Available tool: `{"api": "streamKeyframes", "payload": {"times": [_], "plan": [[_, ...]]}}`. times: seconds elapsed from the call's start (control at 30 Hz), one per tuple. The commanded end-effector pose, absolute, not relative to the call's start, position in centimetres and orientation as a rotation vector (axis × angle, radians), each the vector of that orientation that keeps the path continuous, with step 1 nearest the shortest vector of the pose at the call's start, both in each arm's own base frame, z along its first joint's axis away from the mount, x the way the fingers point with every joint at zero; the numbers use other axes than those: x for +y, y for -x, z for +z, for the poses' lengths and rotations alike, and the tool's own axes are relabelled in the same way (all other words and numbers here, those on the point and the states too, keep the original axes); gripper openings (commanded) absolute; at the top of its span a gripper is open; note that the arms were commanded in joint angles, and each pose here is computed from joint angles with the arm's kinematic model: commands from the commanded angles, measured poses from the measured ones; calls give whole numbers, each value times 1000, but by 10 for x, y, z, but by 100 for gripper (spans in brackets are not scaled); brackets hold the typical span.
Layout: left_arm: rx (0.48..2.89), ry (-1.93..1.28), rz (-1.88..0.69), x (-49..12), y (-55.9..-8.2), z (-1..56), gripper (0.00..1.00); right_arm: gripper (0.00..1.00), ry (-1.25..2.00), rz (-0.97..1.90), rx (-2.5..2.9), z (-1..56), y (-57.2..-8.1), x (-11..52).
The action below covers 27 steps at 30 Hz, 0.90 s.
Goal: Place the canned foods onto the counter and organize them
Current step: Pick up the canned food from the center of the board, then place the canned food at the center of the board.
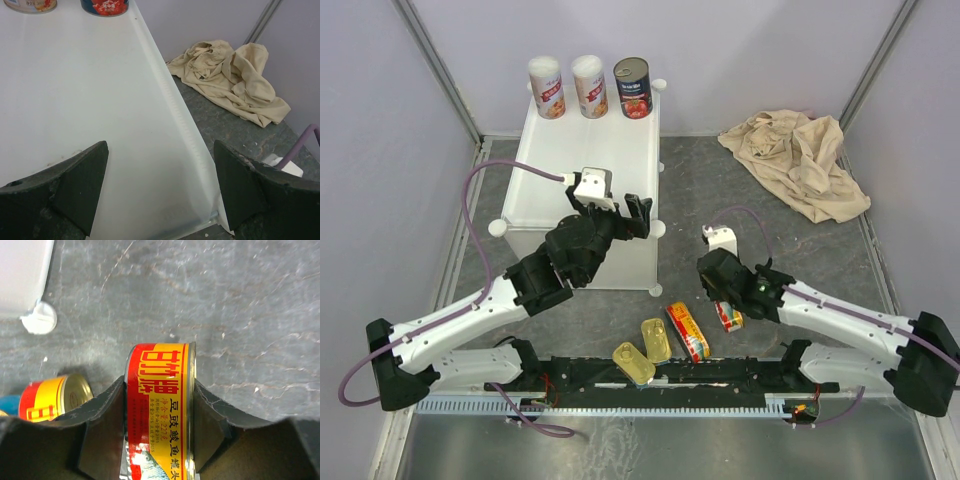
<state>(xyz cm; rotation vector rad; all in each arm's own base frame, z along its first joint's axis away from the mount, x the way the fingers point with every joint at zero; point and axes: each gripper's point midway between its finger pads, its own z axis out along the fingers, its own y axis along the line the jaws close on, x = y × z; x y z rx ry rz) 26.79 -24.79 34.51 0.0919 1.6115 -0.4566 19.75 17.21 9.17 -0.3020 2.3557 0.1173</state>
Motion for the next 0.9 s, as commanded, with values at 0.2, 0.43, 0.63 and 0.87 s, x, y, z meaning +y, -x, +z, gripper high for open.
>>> {"api": "streamKeyframes", "payload": {"times": [0.2,0.43,0.63,0.87], "plan": [[1556,-32,-533,-241,-261,366,91,27,199,-118,2194,132,-272,159],[1554,-36,-540,-241,-259,367,91,27,128,-271,2199,127,-309,136],[1546,-37,-544,-239,-258,370,91,29,83,-396,2191,123,-328,121],[1537,-37,-549,-238,-257,375,91,30,71,-543,2186,115,-344,114]]}}
